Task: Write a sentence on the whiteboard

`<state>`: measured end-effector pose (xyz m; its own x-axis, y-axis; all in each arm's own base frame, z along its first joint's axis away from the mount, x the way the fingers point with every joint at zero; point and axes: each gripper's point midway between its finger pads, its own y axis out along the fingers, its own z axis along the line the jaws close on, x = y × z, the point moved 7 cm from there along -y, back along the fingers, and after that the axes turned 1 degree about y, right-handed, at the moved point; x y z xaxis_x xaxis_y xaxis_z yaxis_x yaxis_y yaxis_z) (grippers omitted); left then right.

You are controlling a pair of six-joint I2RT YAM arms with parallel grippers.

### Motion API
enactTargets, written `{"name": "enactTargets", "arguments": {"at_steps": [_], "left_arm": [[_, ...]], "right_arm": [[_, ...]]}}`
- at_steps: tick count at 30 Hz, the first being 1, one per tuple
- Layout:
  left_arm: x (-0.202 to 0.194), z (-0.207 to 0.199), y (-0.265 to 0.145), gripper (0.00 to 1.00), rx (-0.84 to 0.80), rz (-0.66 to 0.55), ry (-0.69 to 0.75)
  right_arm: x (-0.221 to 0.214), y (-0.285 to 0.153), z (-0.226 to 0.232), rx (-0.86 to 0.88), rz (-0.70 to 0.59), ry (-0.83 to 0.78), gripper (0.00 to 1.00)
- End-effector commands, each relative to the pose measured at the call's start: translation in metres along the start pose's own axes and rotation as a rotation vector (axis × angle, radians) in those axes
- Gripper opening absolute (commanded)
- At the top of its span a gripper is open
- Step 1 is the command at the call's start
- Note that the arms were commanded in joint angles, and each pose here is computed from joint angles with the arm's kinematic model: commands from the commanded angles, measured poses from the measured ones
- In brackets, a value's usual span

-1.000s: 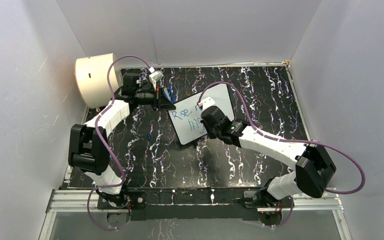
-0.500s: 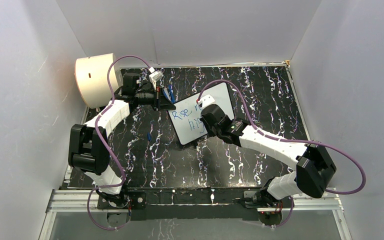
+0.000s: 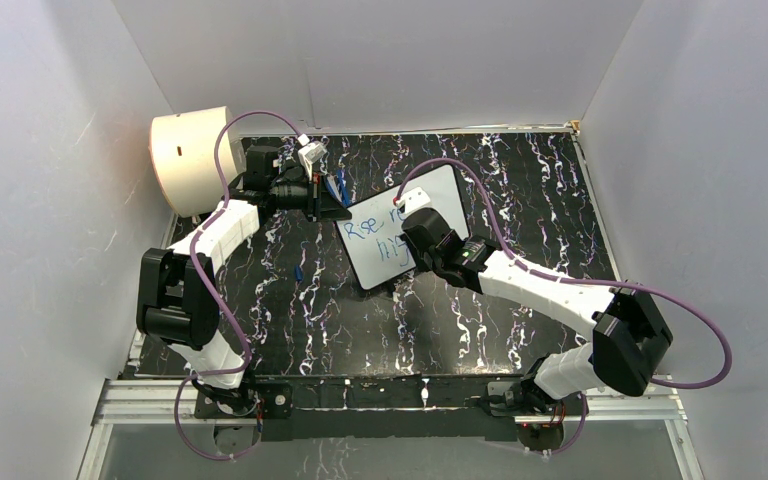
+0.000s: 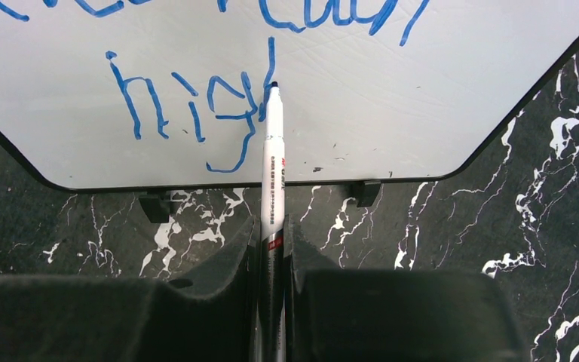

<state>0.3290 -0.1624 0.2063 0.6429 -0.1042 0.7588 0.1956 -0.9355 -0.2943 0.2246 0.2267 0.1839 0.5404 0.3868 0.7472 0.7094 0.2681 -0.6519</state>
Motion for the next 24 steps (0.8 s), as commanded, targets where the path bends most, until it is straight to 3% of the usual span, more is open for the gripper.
{"name": "enactTargets", "arguments": {"at_steps": [1,24], "left_arm": [[-0.001,-0.011,0.003,0.0,-0.035,0.027,0.005],[-0.001,-0.011,0.004,0.0,-0.032,0.029,0.002]], "right_arm": [[0.039,-0.005,-0.004,-0.021,-0.152,0.074,0.0],[0.004,0.002,-0.008,-0.04,0.0,0.094,0.0]]}}
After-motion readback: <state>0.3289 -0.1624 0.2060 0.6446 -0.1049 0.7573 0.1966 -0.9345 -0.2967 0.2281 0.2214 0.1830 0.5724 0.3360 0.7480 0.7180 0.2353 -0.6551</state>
